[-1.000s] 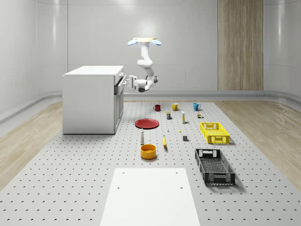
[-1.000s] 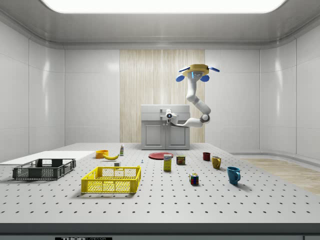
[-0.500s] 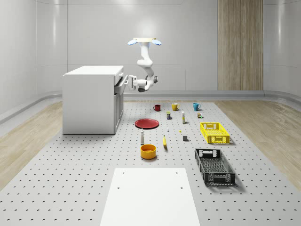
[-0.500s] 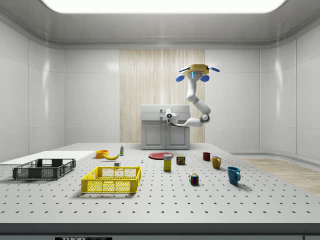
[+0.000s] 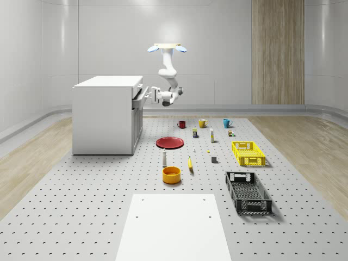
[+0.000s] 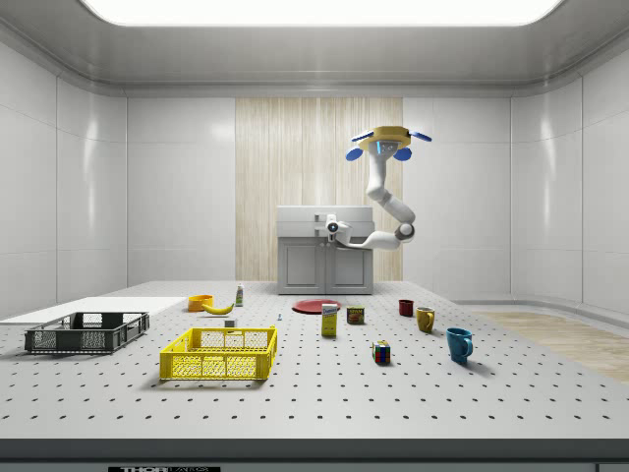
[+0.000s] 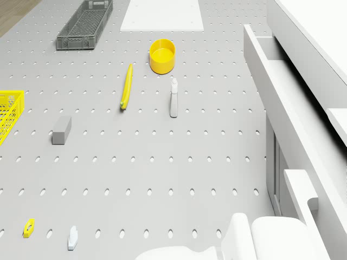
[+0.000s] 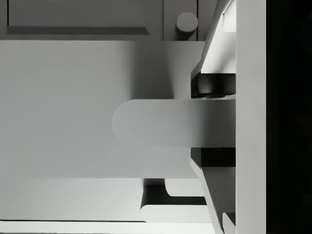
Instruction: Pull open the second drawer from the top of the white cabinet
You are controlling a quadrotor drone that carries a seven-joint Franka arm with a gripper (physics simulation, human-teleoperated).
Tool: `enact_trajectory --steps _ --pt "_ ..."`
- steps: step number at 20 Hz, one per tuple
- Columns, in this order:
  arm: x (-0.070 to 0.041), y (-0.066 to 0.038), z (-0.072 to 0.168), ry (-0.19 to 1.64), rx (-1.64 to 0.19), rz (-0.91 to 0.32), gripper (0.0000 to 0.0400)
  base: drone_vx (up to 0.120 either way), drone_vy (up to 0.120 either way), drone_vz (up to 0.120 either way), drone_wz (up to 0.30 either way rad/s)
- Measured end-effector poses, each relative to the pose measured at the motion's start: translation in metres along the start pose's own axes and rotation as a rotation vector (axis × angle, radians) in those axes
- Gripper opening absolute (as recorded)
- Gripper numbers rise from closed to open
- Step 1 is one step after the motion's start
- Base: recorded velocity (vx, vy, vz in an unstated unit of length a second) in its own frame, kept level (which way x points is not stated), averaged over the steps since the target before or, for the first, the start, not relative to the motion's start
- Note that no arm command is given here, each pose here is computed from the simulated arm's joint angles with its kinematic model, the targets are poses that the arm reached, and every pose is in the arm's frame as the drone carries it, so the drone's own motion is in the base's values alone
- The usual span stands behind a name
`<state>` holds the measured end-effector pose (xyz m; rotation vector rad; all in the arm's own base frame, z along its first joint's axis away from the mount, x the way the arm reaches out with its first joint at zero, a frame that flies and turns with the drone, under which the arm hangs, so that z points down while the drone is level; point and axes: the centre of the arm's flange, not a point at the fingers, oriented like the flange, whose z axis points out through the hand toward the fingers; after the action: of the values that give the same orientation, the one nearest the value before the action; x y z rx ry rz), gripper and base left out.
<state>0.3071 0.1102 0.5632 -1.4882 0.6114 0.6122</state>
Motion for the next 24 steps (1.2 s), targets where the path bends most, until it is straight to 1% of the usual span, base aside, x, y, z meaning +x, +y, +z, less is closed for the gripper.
enact_trajectory --steps 3,7,11,12,13,14,16,19,24 --pt "-0.001 0.0 -0.015 0.001 -0.002 0.002 0.0131 0.0 0.0 0.0 0.0" --pt "-0.002 -0.001 -0.028 0.0 0.001 0.001 0.0112 0.0 0.0 0.0 0.0" --pt "-0.002 -0.001 -0.037 -0.001 0.003 0.001 0.0105 0.0 0.0 0.0 0.0" --pt "-0.002 -0.001 -0.039 -0.001 0.003 0.001 0.0148 0.0 0.0 0.0 0.0" --pt "-0.002 -0.001 -0.04 -0.001 0.004 0.001 0.0181 0.0 0.0 0.0 0.0" --pt "-0.002 -0.001 -0.041 -0.001 0.004 0.001 0.0208 0.0 0.0 0.0 0.0" --pt "-0.002 -0.001 -0.038 -0.002 0.004 0.001 0.0244 0.0 0.0 0.0 0.0" --pt "-0.002 -0.001 -0.029 -0.002 0.004 0.001 0.0274 0.0 0.0 0.0 0.0" --pt "-0.002 -0.001 -0.019 -0.002 0.004 0.0 0.0292 0.0 0.0 0.0 0.0"
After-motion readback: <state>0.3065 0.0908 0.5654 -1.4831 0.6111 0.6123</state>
